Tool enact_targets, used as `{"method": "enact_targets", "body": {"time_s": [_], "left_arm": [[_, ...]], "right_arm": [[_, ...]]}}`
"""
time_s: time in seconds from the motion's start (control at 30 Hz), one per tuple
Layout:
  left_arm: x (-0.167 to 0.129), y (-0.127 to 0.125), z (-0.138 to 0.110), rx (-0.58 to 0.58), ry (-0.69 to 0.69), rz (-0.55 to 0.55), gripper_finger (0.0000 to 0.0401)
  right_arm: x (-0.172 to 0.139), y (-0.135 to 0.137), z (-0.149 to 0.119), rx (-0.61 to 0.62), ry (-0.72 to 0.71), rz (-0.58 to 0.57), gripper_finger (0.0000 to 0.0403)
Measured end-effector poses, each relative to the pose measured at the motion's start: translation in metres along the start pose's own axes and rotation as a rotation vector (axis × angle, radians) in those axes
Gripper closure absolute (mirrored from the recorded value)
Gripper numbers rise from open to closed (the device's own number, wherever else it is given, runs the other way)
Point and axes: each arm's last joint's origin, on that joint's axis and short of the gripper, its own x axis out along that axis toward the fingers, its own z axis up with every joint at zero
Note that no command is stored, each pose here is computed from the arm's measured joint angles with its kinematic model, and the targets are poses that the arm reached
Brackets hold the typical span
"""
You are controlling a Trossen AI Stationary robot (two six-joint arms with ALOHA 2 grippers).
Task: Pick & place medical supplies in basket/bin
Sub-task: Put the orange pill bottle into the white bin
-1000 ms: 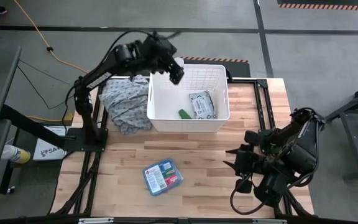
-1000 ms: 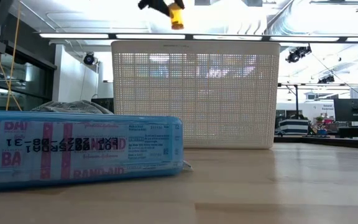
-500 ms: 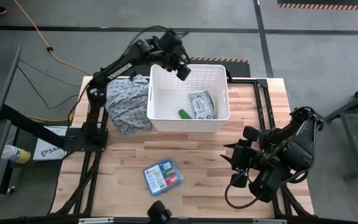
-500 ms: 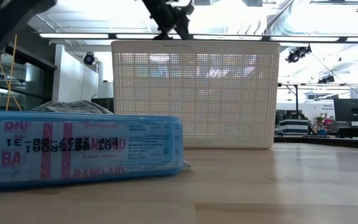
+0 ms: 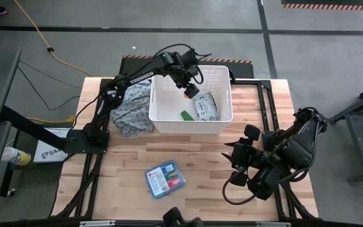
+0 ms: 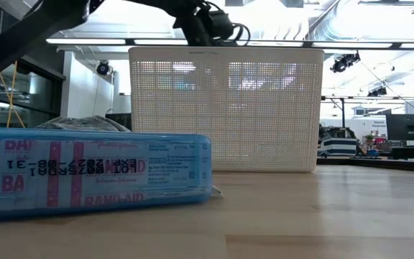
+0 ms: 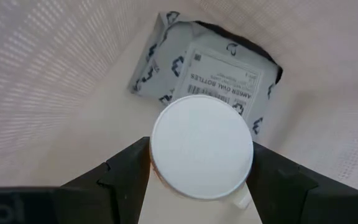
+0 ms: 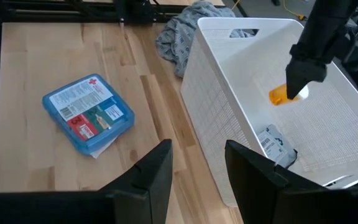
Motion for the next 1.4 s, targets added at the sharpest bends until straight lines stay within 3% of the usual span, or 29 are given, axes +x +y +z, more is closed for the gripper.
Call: {"method": "enact_targets", "body": {"time_s": [0.5,0.83,1.1,1.4], "left_arm": [[0.030,0.002,0.002,0.041,0.034,-0.001,0.0125],[0.066,0.010,-0.003,0.030,0.043,-0.043,0.0126],[0.091,0.014,-0.005,0.015,-0.027,-0.055,0.0125],[0.100,0.017,-0.002,0.013,-0.090,-0.064,0.0125]], "right_arm": [[0.000,0.000,0.000,0.052,0.010,0.009,0.0263],[0.000,0.001,-0.001,0.085,0.033,0.029,0.0263],[0.000,0.001,-0.001,0.090,0.033,0.030,0.0263],[0.000,0.001,-0.001,0.093,0.032,0.031,0.0263]]}}
